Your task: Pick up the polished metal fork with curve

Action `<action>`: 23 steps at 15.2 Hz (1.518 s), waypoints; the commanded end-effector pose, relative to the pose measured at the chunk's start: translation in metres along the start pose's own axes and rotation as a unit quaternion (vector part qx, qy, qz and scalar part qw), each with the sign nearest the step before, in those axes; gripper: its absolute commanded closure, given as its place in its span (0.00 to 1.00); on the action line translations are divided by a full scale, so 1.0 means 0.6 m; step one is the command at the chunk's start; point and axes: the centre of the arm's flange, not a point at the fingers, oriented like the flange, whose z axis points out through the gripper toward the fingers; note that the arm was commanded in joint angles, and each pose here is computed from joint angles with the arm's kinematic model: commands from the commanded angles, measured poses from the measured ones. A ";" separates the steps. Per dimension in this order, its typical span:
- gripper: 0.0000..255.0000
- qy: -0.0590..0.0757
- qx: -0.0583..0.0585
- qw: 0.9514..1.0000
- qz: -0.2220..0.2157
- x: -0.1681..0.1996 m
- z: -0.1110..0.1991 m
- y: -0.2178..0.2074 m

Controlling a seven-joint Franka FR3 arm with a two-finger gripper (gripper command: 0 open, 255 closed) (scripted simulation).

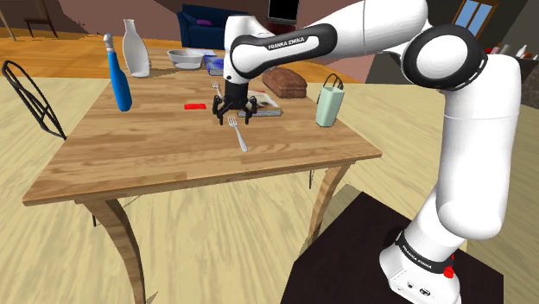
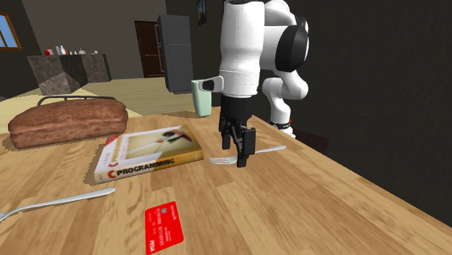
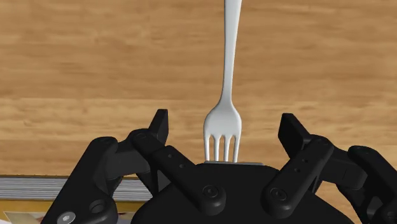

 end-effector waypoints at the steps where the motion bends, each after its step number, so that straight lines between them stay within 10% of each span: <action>1: 0.00 0.000 0.000 1.000 0.000 0.001 0.003 0.000; 2: 1.00 0.000 0.000 1.000 0.000 0.000 0.003 0.000; 23: 1.00 0.000 0.000 1.000 0.000 0.008 -0.103 -0.002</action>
